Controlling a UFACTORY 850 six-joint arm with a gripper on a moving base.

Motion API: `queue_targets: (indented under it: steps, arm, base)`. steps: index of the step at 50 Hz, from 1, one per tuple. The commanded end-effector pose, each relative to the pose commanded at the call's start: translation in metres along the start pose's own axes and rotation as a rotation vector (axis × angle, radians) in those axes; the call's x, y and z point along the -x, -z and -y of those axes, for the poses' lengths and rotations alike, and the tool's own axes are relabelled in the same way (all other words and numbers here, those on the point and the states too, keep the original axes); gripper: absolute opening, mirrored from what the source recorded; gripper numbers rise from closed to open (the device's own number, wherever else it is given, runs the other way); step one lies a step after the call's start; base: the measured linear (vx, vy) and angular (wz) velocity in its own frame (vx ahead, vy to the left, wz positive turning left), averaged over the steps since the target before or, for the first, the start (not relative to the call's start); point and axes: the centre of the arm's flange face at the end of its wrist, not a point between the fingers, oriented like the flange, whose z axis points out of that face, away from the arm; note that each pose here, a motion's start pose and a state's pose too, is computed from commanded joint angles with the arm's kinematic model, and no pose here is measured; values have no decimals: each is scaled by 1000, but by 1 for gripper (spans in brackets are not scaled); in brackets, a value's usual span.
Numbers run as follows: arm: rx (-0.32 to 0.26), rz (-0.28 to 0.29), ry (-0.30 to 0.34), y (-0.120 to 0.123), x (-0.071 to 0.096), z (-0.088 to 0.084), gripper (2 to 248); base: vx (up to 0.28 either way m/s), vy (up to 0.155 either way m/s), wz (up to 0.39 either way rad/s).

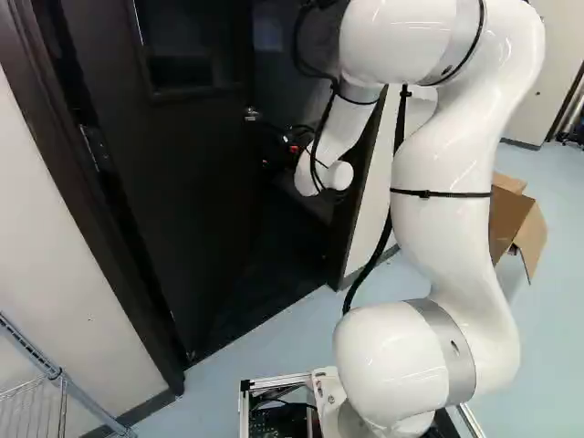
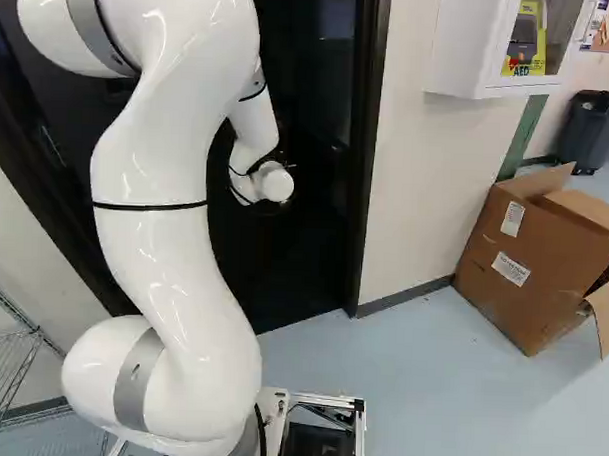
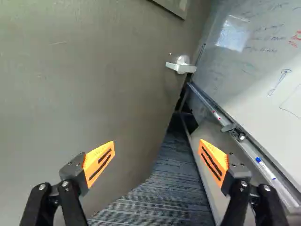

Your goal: Open the door and move inside

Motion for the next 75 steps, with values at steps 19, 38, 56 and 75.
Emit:
queue_targets:
  steps: [19, 38, 56, 75]
  arm:
    - [96, 26, -54, 42, 4, -7, 247]
    - [181, 44, -105, 82, 6, -4, 247]
    - [258, 69, -158, 117, 9, 6, 247]
    - [346, 103, -222, 154, 14, 19, 247]
  base:
    - [0, 0, 0]
    - [0, 0, 0]
    - [0, 0, 0]
    - [0, 0, 0]
